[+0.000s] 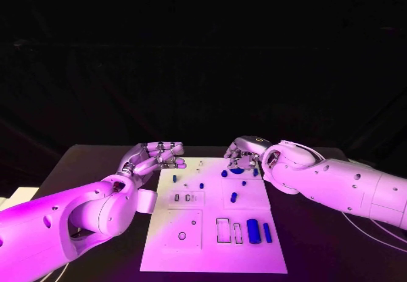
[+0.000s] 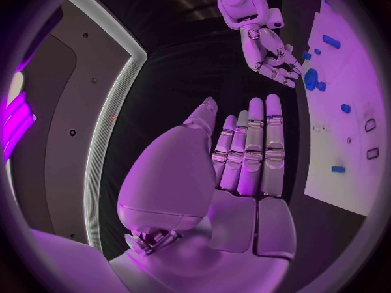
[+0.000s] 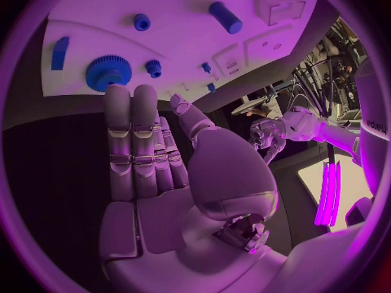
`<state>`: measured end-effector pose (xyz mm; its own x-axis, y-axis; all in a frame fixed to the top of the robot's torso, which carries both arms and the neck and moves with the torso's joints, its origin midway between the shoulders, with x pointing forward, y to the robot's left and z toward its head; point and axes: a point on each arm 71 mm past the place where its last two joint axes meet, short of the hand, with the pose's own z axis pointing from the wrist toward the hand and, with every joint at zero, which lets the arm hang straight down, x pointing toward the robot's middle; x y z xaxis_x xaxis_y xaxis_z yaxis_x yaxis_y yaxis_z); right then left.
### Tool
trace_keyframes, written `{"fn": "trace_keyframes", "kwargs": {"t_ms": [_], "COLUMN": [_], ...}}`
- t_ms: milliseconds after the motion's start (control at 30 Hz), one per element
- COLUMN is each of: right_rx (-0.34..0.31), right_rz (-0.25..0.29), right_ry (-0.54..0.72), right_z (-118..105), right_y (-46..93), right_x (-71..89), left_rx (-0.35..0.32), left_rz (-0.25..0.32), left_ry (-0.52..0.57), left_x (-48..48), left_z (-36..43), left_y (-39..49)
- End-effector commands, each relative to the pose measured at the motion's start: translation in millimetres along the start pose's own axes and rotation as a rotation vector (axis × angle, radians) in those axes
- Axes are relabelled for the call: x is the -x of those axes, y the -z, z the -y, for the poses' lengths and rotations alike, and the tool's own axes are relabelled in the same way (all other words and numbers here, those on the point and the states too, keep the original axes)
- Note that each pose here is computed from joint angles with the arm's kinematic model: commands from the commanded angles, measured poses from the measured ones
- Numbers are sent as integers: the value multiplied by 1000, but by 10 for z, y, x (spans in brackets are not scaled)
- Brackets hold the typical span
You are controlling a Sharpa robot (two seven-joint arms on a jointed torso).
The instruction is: Assemble the parts on the task board
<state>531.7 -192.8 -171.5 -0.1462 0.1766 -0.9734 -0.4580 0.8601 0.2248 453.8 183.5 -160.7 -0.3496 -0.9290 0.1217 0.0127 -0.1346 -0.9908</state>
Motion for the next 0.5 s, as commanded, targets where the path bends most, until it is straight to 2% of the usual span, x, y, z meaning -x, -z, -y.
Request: {"fn": "trace_keyframes", "kwargs": {"t_ms": [33, 500], "right_rx": [-17, 4], "right_rz": [-57, -105], "right_ry": [117, 139], "right_z": [2, -55], "right_y": [-6, -40], "right_x": [-32, -67], "left_rx": [7, 7], "left_rz": [-28, -41], "left_ry": [18, 31], "left_x": [-39, -94], "left_z": [17, 26], "left_y": [5, 3]}}
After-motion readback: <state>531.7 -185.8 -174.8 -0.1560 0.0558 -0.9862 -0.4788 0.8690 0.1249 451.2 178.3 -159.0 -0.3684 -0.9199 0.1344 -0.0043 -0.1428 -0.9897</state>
